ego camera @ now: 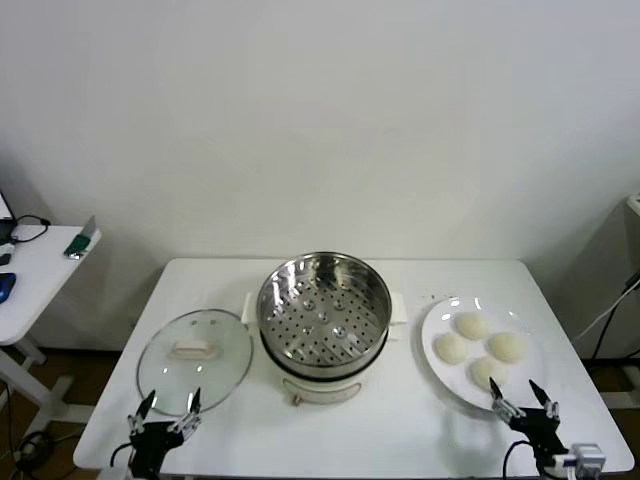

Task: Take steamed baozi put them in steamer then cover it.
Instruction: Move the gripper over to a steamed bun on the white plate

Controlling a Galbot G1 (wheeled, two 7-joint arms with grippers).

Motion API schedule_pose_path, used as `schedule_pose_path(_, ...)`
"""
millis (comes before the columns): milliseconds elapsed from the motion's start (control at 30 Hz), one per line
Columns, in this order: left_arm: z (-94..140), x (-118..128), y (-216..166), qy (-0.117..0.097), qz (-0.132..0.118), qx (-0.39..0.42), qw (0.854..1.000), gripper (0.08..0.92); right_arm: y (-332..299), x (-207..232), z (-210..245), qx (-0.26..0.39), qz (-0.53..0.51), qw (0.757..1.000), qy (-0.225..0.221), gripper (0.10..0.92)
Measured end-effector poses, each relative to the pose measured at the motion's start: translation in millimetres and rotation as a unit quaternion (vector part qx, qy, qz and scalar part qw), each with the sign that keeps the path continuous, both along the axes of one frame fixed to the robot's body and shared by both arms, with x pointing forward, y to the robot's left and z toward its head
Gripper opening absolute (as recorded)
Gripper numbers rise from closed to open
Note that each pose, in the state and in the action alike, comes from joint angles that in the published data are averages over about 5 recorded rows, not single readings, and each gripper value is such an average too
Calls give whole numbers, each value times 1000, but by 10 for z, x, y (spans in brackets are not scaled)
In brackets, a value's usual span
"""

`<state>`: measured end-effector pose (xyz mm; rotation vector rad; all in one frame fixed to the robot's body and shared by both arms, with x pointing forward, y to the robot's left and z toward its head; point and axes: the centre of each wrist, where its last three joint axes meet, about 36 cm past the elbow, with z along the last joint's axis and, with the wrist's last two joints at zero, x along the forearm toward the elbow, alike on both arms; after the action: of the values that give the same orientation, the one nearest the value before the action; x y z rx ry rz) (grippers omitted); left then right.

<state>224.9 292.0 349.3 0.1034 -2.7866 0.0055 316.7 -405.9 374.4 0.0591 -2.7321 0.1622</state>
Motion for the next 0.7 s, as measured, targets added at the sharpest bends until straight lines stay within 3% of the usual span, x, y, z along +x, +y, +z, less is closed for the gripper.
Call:
schedule_pose_path(200,1,11,-11,-3,-4,0,1000,823,-173,592,387,-68,82,994,15,823)
schedule_pose_path(367,10,41,-21,-8,-7,1,1000,823,-271,1189,787,-153,192,969,35,823)
schedule_pose_path(500,30,66,-24,-12,-9,1,1000,823,-320,1640,1067,-226,290,928,58,823)
schedule_pose_path(700,67,82,-18,-18,-14,3,1000,823,-436,2195,1378,-311,430,840,113,823)
